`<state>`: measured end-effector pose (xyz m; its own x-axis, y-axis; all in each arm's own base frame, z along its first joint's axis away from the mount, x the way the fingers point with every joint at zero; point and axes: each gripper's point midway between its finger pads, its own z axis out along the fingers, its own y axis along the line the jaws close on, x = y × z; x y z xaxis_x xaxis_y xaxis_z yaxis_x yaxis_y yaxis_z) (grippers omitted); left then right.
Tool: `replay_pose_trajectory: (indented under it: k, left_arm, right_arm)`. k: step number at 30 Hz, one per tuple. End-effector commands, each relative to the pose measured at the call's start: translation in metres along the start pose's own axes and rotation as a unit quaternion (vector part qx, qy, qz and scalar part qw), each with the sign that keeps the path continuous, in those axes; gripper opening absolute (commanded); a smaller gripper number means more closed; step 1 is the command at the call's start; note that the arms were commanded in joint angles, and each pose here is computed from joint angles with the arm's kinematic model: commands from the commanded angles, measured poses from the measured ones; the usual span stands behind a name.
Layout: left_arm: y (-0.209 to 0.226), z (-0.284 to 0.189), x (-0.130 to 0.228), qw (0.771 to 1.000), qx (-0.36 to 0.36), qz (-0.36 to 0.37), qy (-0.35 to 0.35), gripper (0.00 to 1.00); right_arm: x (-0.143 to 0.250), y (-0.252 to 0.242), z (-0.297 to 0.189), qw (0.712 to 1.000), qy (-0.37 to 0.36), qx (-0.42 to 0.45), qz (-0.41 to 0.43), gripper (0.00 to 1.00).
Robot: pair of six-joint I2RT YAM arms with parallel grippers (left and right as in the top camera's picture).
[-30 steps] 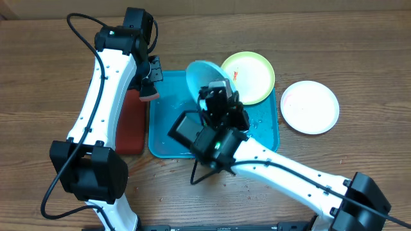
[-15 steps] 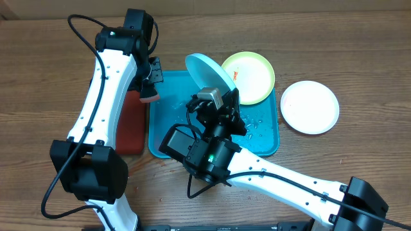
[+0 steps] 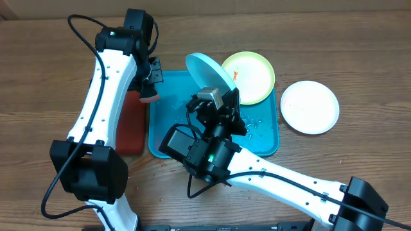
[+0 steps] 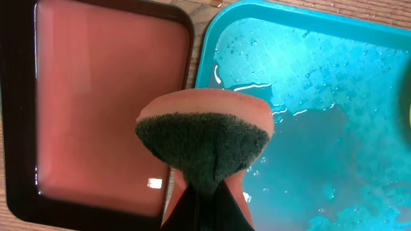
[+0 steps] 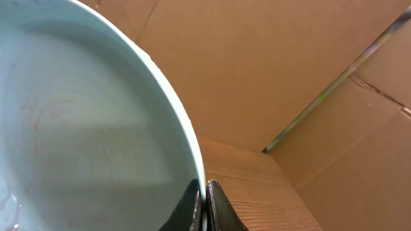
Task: Clean dirty plates on tray and stack at the side
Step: 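Carry the light-blue plate right and stack it on the white plate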
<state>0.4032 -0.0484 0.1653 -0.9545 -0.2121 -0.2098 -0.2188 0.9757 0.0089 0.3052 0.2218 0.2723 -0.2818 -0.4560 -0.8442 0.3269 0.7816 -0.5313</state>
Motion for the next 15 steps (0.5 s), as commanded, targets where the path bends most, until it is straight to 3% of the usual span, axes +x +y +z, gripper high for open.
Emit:
replay_pose_trajectory:
  k: [1, 4, 8, 15]
  left_arm:
    - [-0.002, -0.003, 0.001, 1.0, 0.005, 0.003, -0.002, 0.04]
    - [-0.002, -0.003, 0.001, 1.0, 0.005, 0.003, -0.002, 0.04]
    - [-0.001, -0.003, 0.002, 1.0, 0.005, 0.003, 0.0, 0.04]
    - [-0.001, -0.003, 0.002, 1.0, 0.005, 0.003, 0.0, 0.04]
  right_arm:
    - [0.004, 0.01, 0.002, 0.997, 0.046, -0.059, 0.028, 0.04]
    - [0.037, 0.044, 0.006, 0.975, 0.146, -0.162, 0.034, 0.04]
    - [0.074, 0.073, 0.013, 0.915, 0.286, -0.275, 0.07, 0.04]
    - [0.099, 0.057, 0.06, 0.798, 0.437, -0.36, 0.208, 0.04]
